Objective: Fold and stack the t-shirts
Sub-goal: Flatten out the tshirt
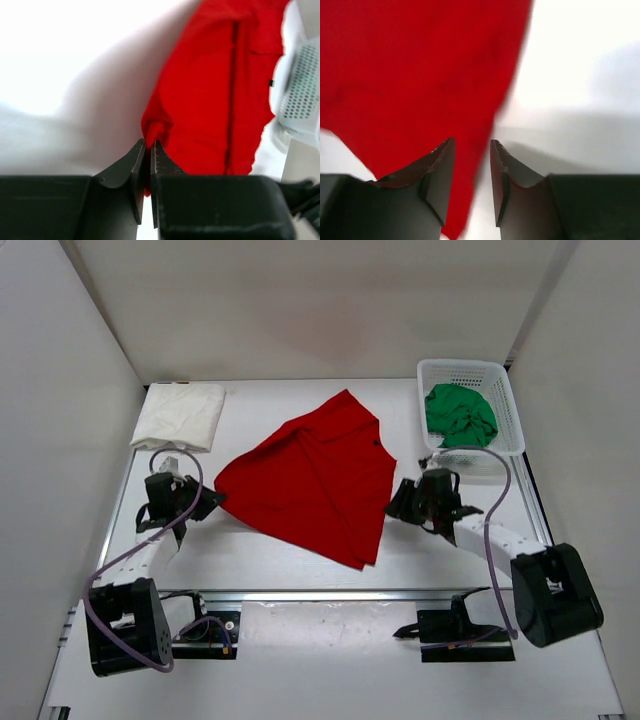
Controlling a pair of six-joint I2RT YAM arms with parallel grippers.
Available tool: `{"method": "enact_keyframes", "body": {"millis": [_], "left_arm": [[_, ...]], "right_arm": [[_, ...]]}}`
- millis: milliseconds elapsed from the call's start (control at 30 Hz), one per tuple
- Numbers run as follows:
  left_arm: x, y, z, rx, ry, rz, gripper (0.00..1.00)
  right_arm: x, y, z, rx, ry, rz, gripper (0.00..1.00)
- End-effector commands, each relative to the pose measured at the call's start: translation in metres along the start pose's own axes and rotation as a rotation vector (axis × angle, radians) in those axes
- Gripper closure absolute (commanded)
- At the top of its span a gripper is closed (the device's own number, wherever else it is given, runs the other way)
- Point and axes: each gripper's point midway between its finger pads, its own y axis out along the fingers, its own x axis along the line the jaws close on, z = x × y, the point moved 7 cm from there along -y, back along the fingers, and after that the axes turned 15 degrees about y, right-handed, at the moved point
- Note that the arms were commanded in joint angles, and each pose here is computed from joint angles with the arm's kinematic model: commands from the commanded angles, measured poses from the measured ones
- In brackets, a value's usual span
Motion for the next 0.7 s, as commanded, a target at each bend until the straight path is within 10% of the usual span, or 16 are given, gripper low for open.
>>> {"method": "enact_keyframes", "body": {"millis": [0,200,667], "left_arm": [[0.012,-0.008,0.014,0.005,-0.067,0.001,0.8],[-0.002,-0.013,0.009,-0.03,0.024,-0.029,0.54],[-0.033,-0.006,0.084,0.132,0.2,0.007,0.55]], "right_arm": [[-0.014,-0.012,0.03,0.035,-0.003,-0.011,0.69],[-0.02,-0.029,0.072,0.16,-0.047,-0.032,0.62],[-0.042,-0.053,0.127,0.328,-0.012,-0.009,0.61]]}}
